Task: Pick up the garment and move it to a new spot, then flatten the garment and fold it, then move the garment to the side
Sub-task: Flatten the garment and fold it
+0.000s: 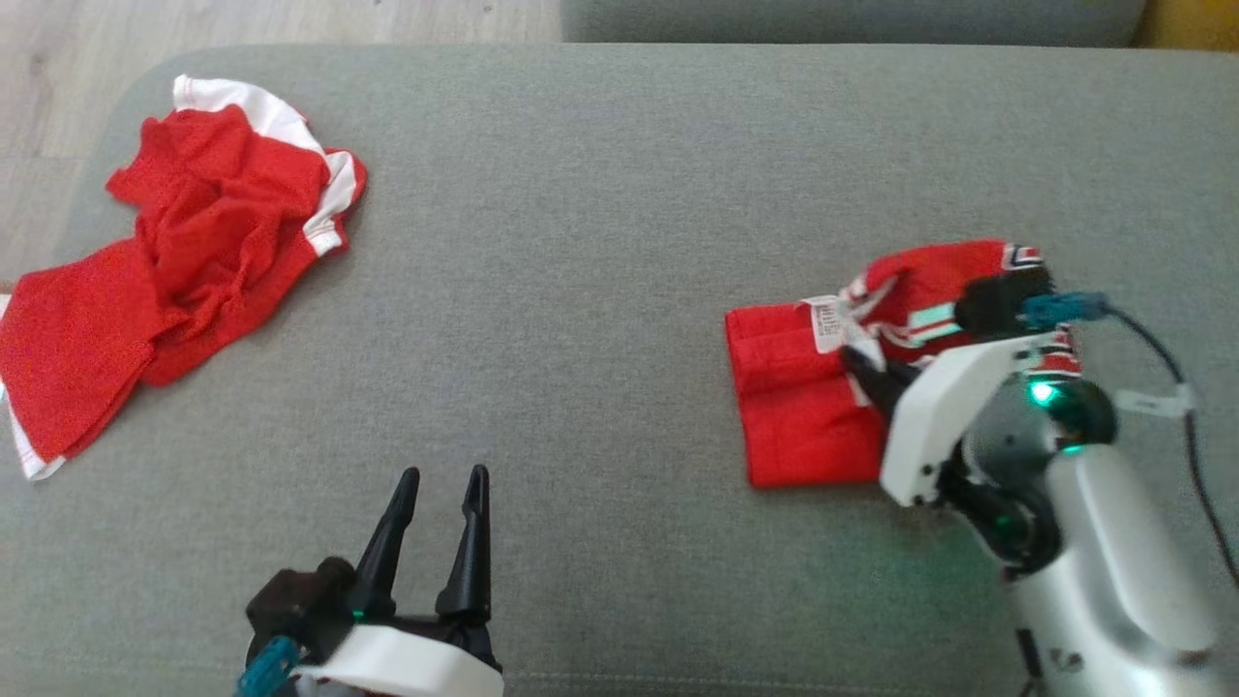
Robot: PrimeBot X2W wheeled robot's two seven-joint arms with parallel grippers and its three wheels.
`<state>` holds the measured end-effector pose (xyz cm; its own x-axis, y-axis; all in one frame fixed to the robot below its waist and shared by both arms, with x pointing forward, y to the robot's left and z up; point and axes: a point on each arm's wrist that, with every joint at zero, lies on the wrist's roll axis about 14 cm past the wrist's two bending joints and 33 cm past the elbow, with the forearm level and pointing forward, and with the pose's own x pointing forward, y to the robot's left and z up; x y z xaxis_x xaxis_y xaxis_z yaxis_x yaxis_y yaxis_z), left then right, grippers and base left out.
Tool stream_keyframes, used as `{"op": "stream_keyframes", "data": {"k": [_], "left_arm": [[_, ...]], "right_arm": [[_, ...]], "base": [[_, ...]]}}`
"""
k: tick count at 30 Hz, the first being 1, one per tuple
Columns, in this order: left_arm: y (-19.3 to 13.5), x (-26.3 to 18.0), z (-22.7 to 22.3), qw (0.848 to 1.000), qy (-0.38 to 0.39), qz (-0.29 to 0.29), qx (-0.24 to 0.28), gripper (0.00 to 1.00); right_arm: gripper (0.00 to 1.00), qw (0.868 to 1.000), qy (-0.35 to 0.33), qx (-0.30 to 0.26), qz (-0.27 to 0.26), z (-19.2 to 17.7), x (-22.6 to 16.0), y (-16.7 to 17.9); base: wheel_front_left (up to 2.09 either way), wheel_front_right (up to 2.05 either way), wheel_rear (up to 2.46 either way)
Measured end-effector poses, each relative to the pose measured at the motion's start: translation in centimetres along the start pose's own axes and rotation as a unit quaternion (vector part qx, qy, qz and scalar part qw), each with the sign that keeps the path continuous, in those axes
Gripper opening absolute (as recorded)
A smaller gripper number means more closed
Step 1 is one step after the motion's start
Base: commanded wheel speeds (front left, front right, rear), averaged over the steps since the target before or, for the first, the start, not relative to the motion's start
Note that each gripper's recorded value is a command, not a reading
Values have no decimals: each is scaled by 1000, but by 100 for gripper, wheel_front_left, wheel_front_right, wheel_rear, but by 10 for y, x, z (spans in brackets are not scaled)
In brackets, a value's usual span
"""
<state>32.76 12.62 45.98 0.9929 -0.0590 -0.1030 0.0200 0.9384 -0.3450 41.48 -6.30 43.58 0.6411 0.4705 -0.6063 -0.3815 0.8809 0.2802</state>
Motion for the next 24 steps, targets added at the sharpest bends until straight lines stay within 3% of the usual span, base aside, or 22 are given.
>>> {"op": "stream_keyframes", "data": {"k": [15,16,17,24], "left_arm": [[6,-6,-7,1000,10,13,1,100],[6,-6,-6,1000,9,13,1,100],[6,-7,-6,1000,8,13,1,100],[4,-9,-3,1000,2,10,-1,100]], "right_arm": [[0,999,28,-11,33,-17,29,32],[14,999,30,-11,33,-19,30,32],[100,999,28,-10,37,-19,30,34],[100,991,-77,59,96,22,18,59]], "base": [[0,0,0],[0,0,0],[0,0,0],[0,0,0]]}}
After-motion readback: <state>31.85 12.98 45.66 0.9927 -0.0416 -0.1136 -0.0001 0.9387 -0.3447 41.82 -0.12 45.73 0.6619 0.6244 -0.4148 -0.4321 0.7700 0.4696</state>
